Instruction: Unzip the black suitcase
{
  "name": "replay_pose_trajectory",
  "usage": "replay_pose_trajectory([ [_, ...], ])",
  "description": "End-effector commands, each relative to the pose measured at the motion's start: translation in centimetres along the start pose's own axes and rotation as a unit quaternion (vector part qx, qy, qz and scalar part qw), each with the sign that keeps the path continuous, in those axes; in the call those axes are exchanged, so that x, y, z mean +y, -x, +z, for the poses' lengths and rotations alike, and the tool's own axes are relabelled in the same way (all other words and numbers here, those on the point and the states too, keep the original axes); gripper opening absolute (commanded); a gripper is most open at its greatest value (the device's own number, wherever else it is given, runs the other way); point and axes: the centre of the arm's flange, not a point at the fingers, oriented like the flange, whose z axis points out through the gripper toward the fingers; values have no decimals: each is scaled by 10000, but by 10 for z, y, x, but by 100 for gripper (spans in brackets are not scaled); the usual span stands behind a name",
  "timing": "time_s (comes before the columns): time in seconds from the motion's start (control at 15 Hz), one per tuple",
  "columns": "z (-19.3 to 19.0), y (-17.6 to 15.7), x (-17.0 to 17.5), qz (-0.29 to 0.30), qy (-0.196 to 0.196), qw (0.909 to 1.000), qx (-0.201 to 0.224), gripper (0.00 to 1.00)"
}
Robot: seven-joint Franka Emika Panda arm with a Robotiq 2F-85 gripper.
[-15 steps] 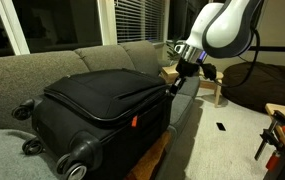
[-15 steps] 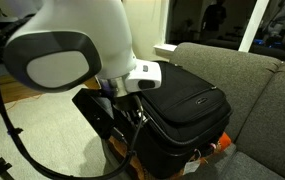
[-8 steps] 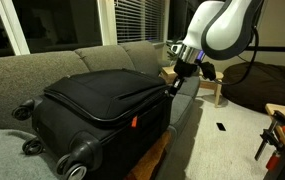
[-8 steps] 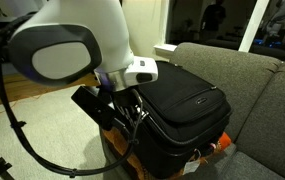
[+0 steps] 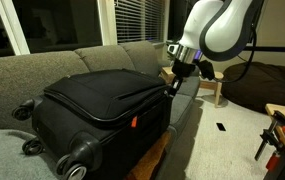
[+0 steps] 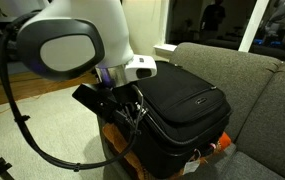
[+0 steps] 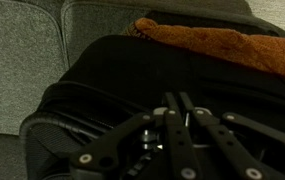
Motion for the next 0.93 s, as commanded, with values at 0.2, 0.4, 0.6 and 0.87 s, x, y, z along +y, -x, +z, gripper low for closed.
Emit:
replay_pose_trajectory([
  [0.2, -1, -21, -46, -292, 12, 9995, -141, 6],
  [0.4, -1, -24, -50, -351, 39, 9992, -200, 6],
  [0.6, -2, -27, -55, -421, 71, 9988, -250, 6],
  [0.87, -2, -30, -61, -498, 113, 9982, -318, 6],
])
